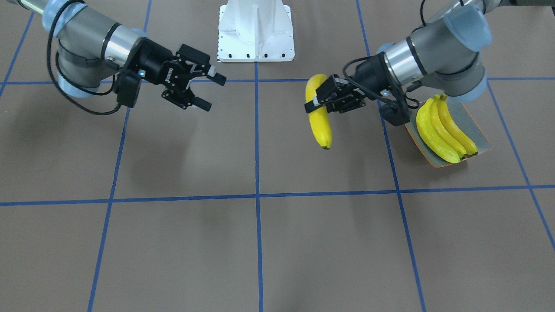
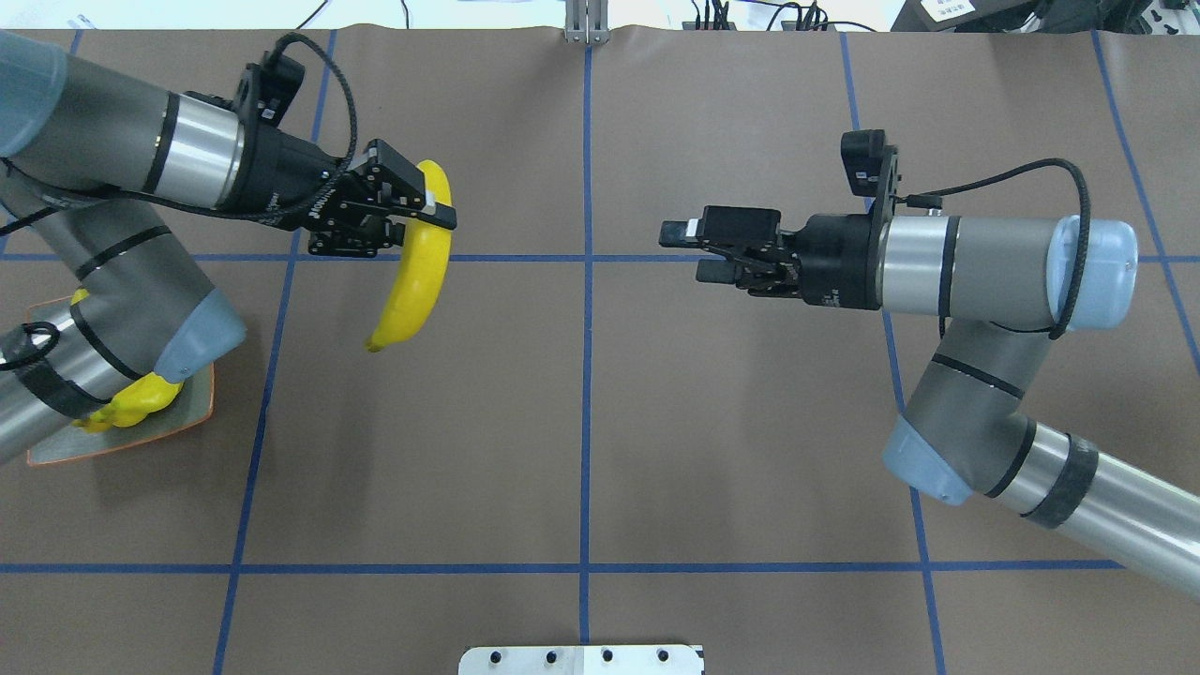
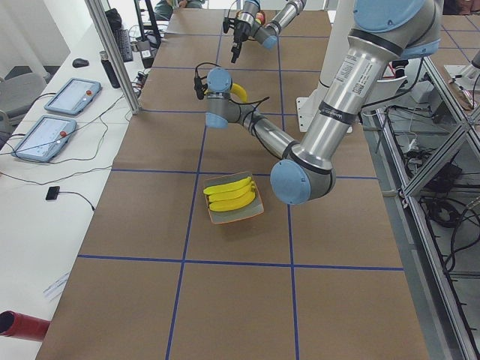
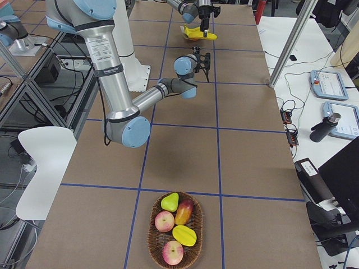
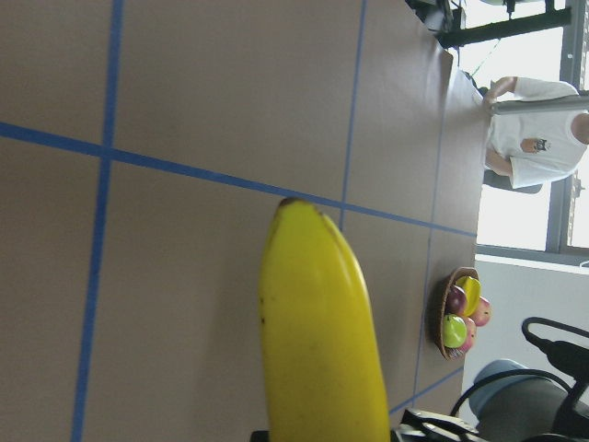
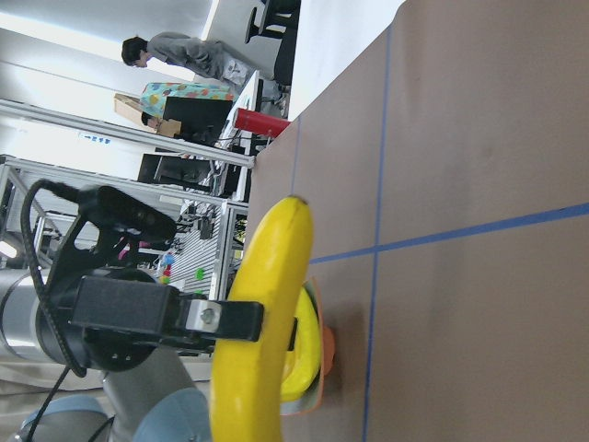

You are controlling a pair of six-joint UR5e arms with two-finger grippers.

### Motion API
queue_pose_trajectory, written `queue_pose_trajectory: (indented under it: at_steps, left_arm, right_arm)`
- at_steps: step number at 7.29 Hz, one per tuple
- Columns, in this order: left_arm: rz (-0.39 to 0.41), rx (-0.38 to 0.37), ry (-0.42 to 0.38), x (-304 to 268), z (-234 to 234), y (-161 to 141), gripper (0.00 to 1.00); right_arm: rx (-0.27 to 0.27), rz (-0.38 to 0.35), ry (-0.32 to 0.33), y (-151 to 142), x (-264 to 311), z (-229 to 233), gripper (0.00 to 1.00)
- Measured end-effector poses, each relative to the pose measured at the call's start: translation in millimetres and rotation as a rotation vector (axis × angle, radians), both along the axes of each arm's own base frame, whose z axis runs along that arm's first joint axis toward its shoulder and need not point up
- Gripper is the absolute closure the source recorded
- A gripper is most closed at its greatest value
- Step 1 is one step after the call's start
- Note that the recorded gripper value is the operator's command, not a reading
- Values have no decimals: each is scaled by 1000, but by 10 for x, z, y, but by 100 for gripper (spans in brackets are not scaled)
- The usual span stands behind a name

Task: Transfer all bananas from basket to plate

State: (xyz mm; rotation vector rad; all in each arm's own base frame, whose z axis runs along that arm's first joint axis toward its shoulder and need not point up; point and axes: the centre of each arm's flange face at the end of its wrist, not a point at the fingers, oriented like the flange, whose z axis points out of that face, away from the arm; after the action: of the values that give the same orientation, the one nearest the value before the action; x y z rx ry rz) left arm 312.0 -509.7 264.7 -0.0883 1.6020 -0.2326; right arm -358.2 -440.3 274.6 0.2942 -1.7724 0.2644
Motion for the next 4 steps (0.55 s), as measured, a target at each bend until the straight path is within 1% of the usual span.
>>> queue_pose_trajectory:
  at_steps: [1,2,3,4]
  left_arm:
    - [-19,-31,-52,-456,372,-184,100]
    - [-37,-42,-105,-831,826,-239,100]
    - [-51,-54,-162,-1080,1315,-193,100]
    - [-57,-67,-210,-1227,1641,-155,100]
  right_arm:
    - [-16,41,107,-255,210,197,0]
    - [-40,84,212,-501,395,328,0]
    - [-85,133,310,-756,626,446,0]
    - [-107,172,408,-958,871,571,0]
